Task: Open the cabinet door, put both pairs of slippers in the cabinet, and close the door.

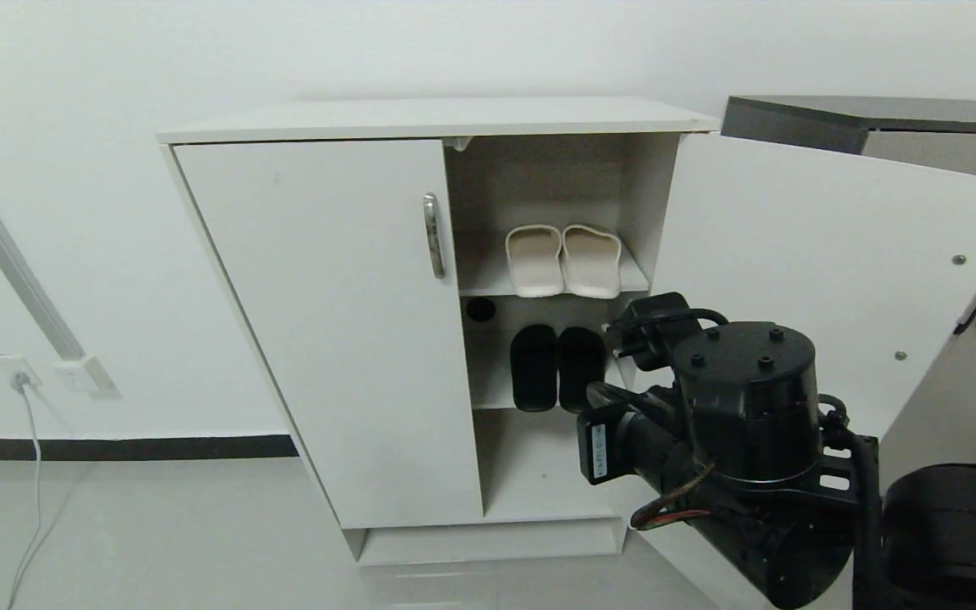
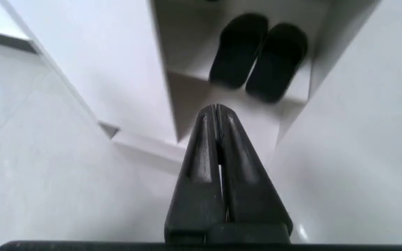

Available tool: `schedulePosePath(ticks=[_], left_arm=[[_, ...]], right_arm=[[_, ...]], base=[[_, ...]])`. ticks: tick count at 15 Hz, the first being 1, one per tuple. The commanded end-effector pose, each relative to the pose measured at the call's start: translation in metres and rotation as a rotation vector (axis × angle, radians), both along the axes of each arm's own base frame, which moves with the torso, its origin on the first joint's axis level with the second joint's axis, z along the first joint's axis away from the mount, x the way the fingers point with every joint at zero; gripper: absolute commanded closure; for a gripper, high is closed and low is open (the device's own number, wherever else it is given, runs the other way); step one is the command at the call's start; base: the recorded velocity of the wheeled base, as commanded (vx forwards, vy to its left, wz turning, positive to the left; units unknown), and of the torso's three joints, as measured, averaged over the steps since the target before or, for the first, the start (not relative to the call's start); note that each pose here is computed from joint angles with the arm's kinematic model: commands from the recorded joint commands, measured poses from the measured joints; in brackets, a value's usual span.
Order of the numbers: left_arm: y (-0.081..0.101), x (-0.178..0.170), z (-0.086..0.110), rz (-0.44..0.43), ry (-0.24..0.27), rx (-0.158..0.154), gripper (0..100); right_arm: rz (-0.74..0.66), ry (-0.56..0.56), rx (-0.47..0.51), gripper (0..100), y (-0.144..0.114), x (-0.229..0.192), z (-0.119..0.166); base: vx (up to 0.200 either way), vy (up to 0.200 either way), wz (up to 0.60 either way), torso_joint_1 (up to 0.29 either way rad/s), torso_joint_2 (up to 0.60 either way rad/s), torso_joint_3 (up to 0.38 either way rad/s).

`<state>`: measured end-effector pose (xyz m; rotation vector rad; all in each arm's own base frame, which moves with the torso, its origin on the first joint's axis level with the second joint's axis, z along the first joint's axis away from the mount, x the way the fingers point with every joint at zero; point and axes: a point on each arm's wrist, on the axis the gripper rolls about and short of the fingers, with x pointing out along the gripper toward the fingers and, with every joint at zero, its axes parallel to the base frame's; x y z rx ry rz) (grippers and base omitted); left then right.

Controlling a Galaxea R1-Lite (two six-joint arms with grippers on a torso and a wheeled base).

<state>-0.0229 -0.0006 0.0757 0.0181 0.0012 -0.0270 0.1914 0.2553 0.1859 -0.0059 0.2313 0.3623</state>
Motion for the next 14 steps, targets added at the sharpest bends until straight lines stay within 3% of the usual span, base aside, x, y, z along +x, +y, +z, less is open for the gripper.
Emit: schedulePosePath(ticks=[1,2,14], left_arm=[[0.0,0.0,0.0,0.001,-0.001,-0.001,100],[0.0,0.0,0.0,0.001,-0.001,-0.001,100],[0.0,0.0,0.0,0.001,-0.001,-0.001,100]], right_arm=[[-0.012,0.01,-0.018,100,-0.001,0.004,-0.006],[-0.028,0.019,-0.031,100,-0.002,0.008,-0.011],[-0.049,0.034,-0.056,100,-0.006,0.015,-0.019]], base=[[-0.2,0.0,0.0,-0.002,0.0,0.002],[-0.2,0.0,0.0,-0.007,-0.01,0.002],[0.0,0.0,0.0,0.0,0.0,0.0]])
